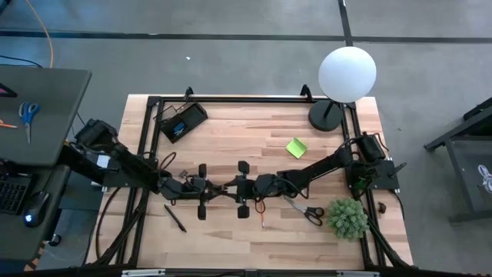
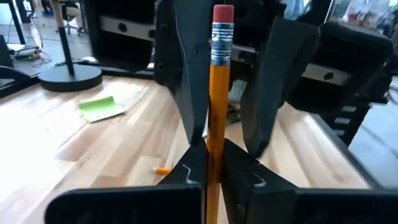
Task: Pick and place office supplies into organizer
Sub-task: Put the orange pencil into the top left section of the desk organizer
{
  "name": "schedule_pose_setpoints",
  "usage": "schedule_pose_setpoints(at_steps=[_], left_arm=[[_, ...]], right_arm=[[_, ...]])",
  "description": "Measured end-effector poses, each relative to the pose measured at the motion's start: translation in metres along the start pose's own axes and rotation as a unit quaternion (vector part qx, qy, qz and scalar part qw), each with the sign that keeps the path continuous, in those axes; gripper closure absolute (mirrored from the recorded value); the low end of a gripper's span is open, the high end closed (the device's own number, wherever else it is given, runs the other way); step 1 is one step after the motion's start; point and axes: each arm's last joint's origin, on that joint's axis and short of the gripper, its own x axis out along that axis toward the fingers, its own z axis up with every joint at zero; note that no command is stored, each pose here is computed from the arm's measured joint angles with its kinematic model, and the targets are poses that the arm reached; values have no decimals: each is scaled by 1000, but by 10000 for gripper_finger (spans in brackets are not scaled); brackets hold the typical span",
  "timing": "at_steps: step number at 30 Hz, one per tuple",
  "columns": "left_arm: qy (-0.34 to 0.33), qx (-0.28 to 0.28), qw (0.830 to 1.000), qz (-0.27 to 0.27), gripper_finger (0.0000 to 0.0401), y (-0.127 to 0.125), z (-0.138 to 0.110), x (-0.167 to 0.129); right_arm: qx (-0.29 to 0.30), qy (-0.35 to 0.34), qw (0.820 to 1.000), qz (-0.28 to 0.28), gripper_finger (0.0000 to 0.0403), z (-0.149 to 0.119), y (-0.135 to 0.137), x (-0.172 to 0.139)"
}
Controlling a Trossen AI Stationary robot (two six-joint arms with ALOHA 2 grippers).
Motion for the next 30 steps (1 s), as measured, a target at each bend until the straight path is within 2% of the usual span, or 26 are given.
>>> schedule_pose_setpoints(at_steps=[5,9,14,17,23,30], left_arm=[[12,10,1000,27,399,11,8,-15],[11,22,999,48,399,18,19,-27],[6,53,996,75,399,29,35,-41],[5,49,995,81,399,40,43,-46],[2,53,998,42,400,59,53,-44],[2,58,997,60,400,99,58,-33]], right_arm=[[-5,9,999,-49,303,8,0,-7],[-15,-2,998,-67,303,18,6,-15],[-24,-8,998,-65,304,22,17,-21],[-21,0,998,-61,304,21,21,-22],[-18,21,998,-58,304,16,24,-23],[-10,55,997,-57,304,9,24,-24]])
